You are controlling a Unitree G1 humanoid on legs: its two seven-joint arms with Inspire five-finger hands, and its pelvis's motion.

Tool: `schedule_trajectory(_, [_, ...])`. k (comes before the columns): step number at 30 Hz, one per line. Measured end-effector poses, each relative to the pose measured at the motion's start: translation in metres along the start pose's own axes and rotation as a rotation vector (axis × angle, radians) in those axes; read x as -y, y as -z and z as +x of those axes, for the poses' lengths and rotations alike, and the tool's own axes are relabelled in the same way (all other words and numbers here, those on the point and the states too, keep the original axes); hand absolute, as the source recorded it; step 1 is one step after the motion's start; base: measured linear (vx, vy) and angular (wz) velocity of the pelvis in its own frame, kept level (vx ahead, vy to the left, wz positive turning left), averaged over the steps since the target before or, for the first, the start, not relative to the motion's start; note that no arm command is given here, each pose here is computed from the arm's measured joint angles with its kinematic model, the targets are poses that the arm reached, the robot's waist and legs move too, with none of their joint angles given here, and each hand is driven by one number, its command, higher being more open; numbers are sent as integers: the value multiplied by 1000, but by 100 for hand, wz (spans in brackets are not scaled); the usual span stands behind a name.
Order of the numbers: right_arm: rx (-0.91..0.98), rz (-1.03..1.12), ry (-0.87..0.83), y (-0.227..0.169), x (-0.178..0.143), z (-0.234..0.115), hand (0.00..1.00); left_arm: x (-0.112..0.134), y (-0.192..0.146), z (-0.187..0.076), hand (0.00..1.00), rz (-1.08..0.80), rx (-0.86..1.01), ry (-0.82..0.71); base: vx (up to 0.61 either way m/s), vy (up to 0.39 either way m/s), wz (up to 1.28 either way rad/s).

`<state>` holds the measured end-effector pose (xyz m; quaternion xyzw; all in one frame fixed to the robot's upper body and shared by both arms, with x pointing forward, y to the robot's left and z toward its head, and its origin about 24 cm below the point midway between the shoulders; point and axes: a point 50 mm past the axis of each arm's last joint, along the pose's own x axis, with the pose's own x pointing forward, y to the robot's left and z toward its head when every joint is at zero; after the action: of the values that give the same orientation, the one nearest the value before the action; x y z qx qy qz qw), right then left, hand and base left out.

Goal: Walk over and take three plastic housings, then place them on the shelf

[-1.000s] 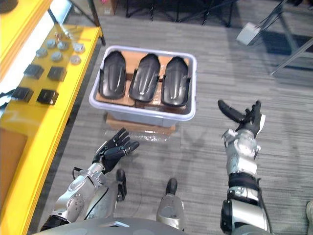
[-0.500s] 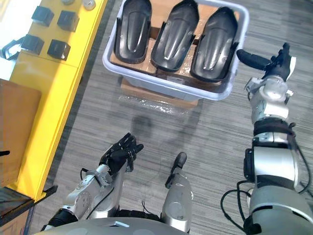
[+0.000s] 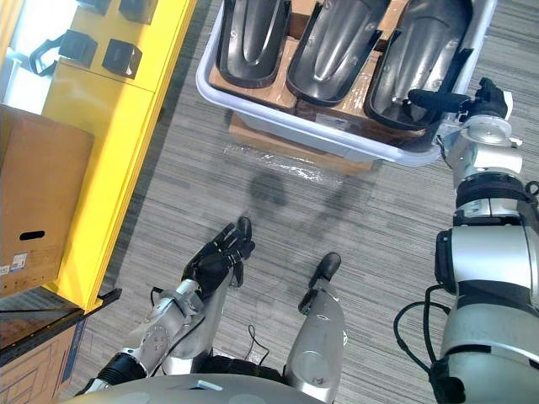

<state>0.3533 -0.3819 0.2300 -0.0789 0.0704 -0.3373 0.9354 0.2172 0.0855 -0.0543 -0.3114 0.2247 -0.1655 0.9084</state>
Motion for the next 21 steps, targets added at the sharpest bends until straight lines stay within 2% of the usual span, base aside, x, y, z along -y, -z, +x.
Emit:
schedule_trajectory(7, [7, -152, 81, -13, 37, 0, 0, 0, -1, 3, 100, -27, 2, 3, -18, -31, 5])
schedule_trajectory(21, [8, -207, 193, 11, 31, 2, 0, -5, -1, -5, 100, -36, 14, -7, 0, -28, 4])
